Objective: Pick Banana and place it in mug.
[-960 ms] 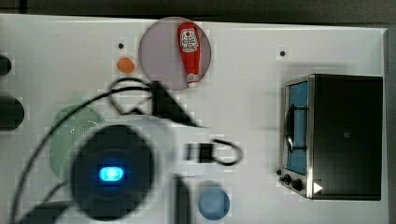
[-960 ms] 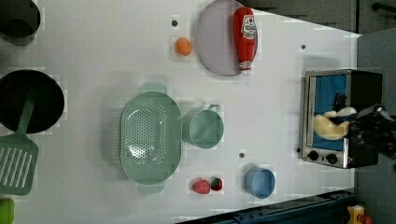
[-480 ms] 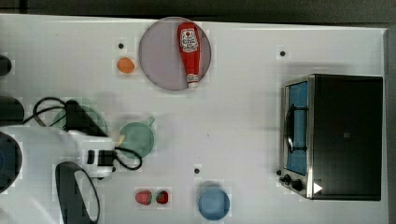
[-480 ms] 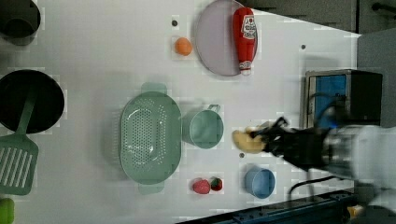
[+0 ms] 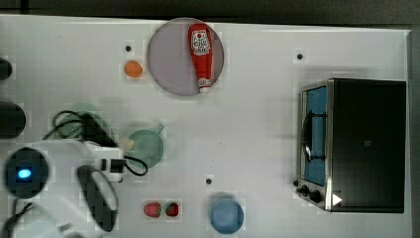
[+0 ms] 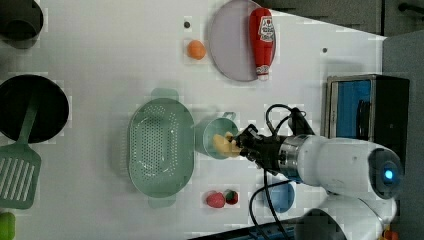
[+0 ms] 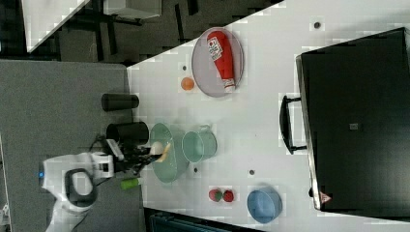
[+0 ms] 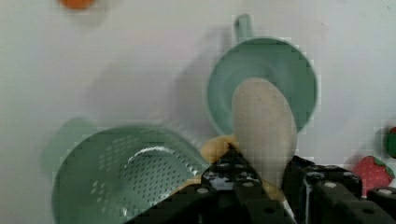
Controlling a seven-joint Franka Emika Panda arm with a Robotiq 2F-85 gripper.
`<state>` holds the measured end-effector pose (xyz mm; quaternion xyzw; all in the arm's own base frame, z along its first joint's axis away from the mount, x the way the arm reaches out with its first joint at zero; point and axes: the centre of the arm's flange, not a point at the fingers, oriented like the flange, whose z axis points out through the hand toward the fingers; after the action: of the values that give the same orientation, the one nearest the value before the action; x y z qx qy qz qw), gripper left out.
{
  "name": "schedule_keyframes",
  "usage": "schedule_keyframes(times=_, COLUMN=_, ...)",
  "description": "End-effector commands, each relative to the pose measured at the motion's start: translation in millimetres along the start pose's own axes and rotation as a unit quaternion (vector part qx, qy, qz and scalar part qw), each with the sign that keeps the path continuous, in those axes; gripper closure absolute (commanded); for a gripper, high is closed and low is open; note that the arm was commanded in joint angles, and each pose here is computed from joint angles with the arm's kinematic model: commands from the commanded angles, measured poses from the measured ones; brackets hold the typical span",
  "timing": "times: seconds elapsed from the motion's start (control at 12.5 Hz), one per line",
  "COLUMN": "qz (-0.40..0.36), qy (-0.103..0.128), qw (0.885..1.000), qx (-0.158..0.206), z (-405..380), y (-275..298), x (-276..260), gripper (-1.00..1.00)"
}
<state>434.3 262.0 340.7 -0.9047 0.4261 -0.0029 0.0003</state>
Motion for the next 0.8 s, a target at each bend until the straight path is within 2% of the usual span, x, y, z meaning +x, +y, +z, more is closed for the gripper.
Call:
schedule_keyframes(times=0.08, qz=0.094, qy=-0.013, qw=0.995, qx=0.001, z=37.0, y=12.2, x=20.4, gripper=0.53)
schedule_keyframes(times=0.24, qz=0.096, qy=-0.015, qw=0.995, qx=-0.002, z=49.0, y=13.2, x=15.7, gripper=0.48)
schedule_keyframes(times=0.72, qz=0.1, qy=-0.012, qw=0.995, qx=0.011, z=44.1, y=11.3, x=18.7, gripper=-0.93)
schedule_keyframes(times=0.8, qz=0.101, qy=-0.009, qw=0.995, qx=0.023, z=36.9, y=7.6, x=21.1, gripper=-1.0)
